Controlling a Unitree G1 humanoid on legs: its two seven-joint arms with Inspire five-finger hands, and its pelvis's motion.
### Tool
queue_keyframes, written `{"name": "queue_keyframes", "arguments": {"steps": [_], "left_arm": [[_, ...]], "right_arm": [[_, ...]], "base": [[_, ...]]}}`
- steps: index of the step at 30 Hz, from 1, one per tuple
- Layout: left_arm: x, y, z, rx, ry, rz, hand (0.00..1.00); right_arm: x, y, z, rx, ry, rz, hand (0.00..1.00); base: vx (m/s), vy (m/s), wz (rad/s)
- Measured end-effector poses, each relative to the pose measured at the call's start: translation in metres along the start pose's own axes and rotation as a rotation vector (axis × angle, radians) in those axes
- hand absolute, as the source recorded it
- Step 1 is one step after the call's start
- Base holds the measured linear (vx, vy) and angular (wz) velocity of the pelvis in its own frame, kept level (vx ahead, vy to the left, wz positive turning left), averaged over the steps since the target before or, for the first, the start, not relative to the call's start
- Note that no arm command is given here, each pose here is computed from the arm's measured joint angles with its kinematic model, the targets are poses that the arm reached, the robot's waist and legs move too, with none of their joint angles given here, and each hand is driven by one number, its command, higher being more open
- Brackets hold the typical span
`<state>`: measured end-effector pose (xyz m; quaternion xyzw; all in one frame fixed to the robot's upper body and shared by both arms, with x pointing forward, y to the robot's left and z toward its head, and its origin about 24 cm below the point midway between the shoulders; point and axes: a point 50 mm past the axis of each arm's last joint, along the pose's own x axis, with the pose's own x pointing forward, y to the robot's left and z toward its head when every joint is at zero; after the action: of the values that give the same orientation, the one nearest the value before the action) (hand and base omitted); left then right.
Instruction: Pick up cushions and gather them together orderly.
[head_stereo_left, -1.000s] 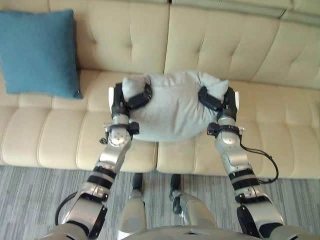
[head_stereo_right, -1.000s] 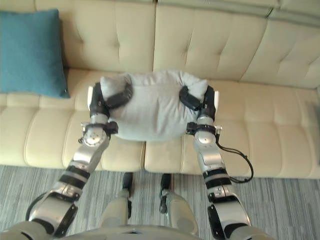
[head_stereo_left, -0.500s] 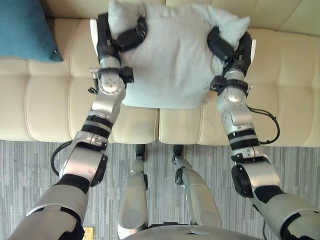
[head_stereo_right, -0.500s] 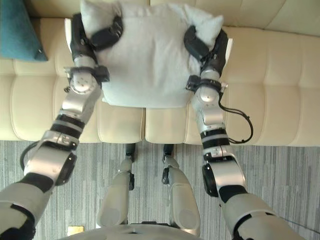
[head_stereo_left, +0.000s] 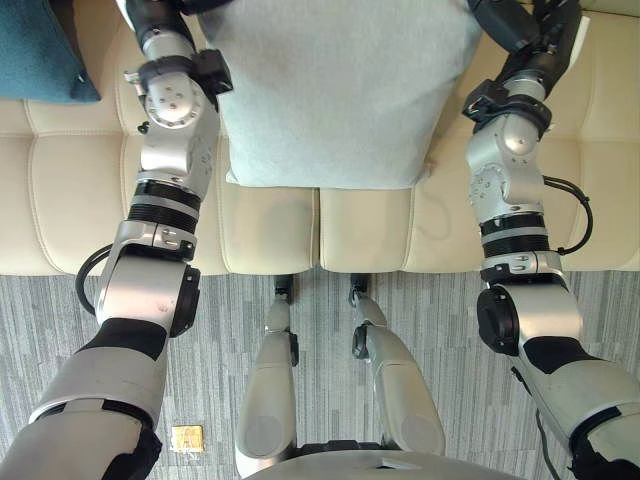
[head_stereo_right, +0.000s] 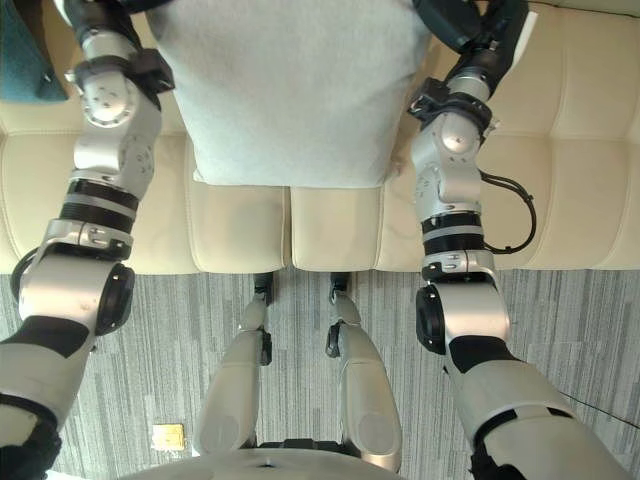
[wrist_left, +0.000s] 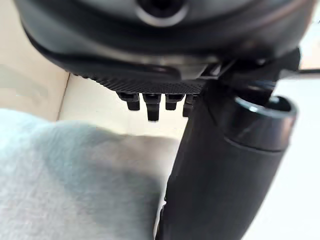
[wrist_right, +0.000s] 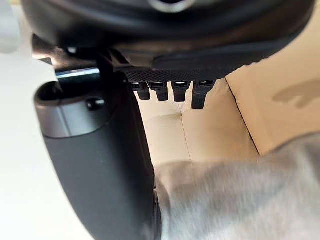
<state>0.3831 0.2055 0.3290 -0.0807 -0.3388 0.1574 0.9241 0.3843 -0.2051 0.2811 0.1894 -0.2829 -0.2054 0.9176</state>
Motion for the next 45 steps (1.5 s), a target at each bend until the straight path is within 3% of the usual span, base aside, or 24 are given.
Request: {"name": "queue_keyframes", "arguments": {"steps": [6, 12, 14, 17, 18, 19, 25, 29, 32, 39, 45], "left_arm": [[0.005, 0.018, 0.026, -0.067, -0.107, -0.015, 1.0], [-0.038, 0.058, -0.031, -0.108, 0.043, 0.027, 1.0], [-0.072, 0.072, -0.064, -0.135, 0.144, 0.078, 1.0], [-0.161, 0.091, -0.129, -0.127, 0.416, 0.16, 1.0], [-0.174, 0.093, -0.136, -0.129, 0.458, 0.169, 1.0], [-0.208, 0.096, -0.152, -0.121, 0.569, 0.181, 1.0], [-0.329, 0.11, -0.186, 0.072, 0.958, 0.047, 1.0], [-0.402, 0.131, -0.195, 0.165, 1.226, 0.032, 1.0], [-0.431, 0.14, -0.195, 0.202, 1.34, 0.037, 1.0], [-0.471, 0.157, -0.193, 0.308, 1.516, 0.044, 1.0], [-0.478, 0.163, -0.192, 0.32, 1.55, 0.074, 1.0]], "right_arm": [[0.007, -0.045, 0.016, 0.003, -0.068, -0.08, 1.0], [-0.021, -0.085, -0.002, -0.067, -0.047, -0.078, 1.0], [-0.044, -0.105, -0.014, -0.097, -0.015, -0.082, 1.0], [-0.102, -0.145, -0.052, -0.124, 0.138, -0.148, 1.0], [-0.111, -0.15, -0.057, -0.136, 0.165, -0.157, 1.0], [-0.135, -0.162, -0.072, -0.166, 0.239, -0.178, 1.0], [-0.232, -0.2, -0.111, -0.275, 0.556, -0.201, 1.0], [-0.307, -0.229, -0.138, -0.366, 0.873, -0.213, 1.0], [-0.349, -0.245, -0.149, -0.398, 1.056, -0.248, 1.0], [-0.408, -0.267, -0.157, -0.454, 1.348, -0.31, 1.0], [-0.407, -0.264, -0.163, -0.457, 1.375, -0.299, 1.0]], "base": [[0.06, 0.081, -0.01], [0.05, 0.071, 0.0], [0.06, 0.063, 0.03], [0.08, 0.035, 0.06], [0.07, 0.001, 0.03], [0.05, -0.009, 0.03], [0.06, -0.028, -0.01], [0.09, -0.01, -0.09], [0.09, 0.007, -0.08], [0.06, 0.023, -0.1], [0.01, 0.022, -0.21]]}}
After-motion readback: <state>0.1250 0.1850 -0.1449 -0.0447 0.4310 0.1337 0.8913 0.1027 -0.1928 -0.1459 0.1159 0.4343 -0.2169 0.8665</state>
